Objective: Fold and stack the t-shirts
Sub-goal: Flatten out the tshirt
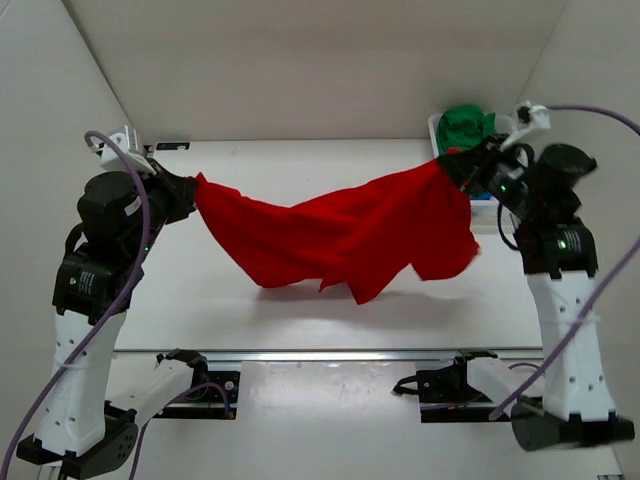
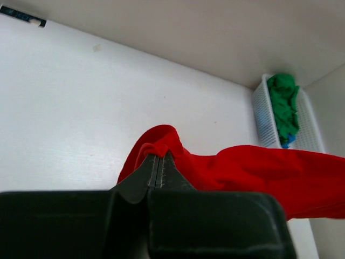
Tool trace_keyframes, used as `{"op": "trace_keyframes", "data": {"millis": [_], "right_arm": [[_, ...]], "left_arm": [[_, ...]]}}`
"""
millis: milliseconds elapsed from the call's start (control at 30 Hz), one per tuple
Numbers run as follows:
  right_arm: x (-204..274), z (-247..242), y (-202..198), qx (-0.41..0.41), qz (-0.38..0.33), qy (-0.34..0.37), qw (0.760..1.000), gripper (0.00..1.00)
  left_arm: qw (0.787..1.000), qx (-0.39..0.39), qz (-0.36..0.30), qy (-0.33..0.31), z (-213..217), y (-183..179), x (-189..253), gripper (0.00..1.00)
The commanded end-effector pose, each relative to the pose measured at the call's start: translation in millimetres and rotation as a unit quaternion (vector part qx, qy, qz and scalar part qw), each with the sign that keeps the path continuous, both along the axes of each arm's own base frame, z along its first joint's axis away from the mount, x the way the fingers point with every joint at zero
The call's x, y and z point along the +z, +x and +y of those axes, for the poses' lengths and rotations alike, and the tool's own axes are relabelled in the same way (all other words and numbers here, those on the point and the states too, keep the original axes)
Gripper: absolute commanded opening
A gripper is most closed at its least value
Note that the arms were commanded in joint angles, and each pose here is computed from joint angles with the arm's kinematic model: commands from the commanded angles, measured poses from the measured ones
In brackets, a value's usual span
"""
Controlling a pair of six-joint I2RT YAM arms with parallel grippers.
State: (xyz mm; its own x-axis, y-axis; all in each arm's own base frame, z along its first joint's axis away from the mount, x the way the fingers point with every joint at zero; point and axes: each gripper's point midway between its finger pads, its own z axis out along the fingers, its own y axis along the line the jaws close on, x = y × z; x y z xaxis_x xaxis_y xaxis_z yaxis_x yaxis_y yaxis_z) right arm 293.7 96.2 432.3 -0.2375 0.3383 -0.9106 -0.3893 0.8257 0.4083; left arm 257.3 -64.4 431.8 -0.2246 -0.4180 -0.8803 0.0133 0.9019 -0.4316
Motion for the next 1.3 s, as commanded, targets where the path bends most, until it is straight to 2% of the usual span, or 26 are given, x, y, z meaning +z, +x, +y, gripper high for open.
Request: {"op": "trace_keyframes", "data": {"millis": [0,33,67,100,233,267,300,333,367,400,500,533,567,600,633,667,733,800,833,867,967,1067,1267], "right_arm": [[-28.5,23.9,45.7,0.025,0.051,-0.021,0.998,0.00],[-26.3,27.2,54.1,0.027,0.046,-0.025,0.998,0.00],[-43.0,31.7,74.7,0.032,0.069,-0.029,0.997,0.00],[-60.5,33.7,95.4,0.031,0.090,-0.033,0.995,0.00],[-80.4,27.1,167.5,0.015,0.119,-0.070,0.990,0.00],[-84.1,25.5,188.1,0.012,0.132,-0.079,0.988,0.11],[-80.7,22.8,208.4,0.005,0.129,-0.084,0.988,0.16],[-102.2,22.3,218.0,0.000,0.161,-0.095,0.982,0.24],[-89.1,19.9,219.8,-0.009,0.153,-0.104,0.983,0.35],[-89.6,20.9,223.9,-0.013,0.152,-0.112,0.982,0.40],[-114.3,27.1,206.9,-0.022,0.168,-0.145,0.975,0.51],[-133.3,26.9,192.8,-0.022,0.183,-0.150,0.971,0.52],[-124.1,30.7,178.8,-0.017,0.168,-0.143,0.975,0.53],[-162.1,31.4,168.2,-0.013,0.199,-0.146,0.969,0.53],[-186.4,27.9,145.5,-0.009,0.226,-0.138,0.964,0.49],[-181.9,31.2,134.4,-0.002,0.212,-0.121,0.970,0.47],[-231.7,38.8,105.6,0.018,0.246,-0.108,0.963,0.28],[-257.1,53.3,84.3,0.042,0.265,-0.105,0.957,0.15],[-276.4,65.4,71.4,0.063,0.284,-0.110,0.951,0.13],[-288.8,77.9,62.2,0.083,0.291,-0.115,0.946,0.14],[-311.8,104.1,51.1,0.122,0.304,-0.113,0.938,0.29],[-327.3,118.0,53.7,0.134,0.310,-0.119,0.934,0.38],[-358.3,137.2,55.0,0.160,0.340,-0.124,0.918,0.39]], "left_arm": [[0.998,0.023,0.051,0.034,8.7,13.2,-37.3,0.00],[0.997,0.030,0.063,0.039,10.8,20.4,-49.9,0.00],[0.996,0.036,0.075,0.044,11.7,23.9,-61.8,0.00],[0.995,0.037,0.077,0.047,11.0,25.5,-65.8,0.00],[0.993,0.059,0.084,0.050,18.1,30.2,-82.5,0.00],[0.993,0.061,0.089,0.052,18.8,31.1,-87.9,0.00],[0.992,0.070,0.090,0.052,22.8,31.5,-88.1,0.00],[0.992,0.070,0.092,0.055,23.5,29.0,-89.9,0.00],[0.991,0.070,0.093,0.059,23.7,28.2,-91.4,0.00],[0.990,0.075,0.099,0.062,26.5,26.6,-96.4,0.00],[0.990,0.083,0.094,0.067,32.9,24.1,-95.7,0.00],[0.989,0.084,0.096,0.067,34.2,23.3,-97.5,0.00],[0.989,0.086,0.095,0.068,35.1,22.9,-97.0,0.00],[0.989,0.084,0.098,0.070,34.6,23.1,-99.9,0.00],[0.989,0.081,0.099,0.070,33.8,20.8,-100.9,0.00],[0.989,0.081,0.104,0.070,33.7,23.0,-105.8,0.00],[0.989,0.070,0.111,0.067,29.5,22.2,-116.1,0.00],[0.990,0.062,0.112,0.062,25.0,22.6,-121.4,0.00],[0.988,0.062,0.123,0.063,24.8,23.5,-129.9,0.00],[0.990,0.051,0.115,0.063,19.9,22.7,-126.5,0.00],[0.990,0.051,0.122,0.059,19.0,23.0,-133.3,0.00],[0.989,0.051,0.125,0.061,20.3,21.6,-137.6,0.00],[0.989,0.043,0.126,0.056,16.3,21.1,-140.8,0.00]]}}
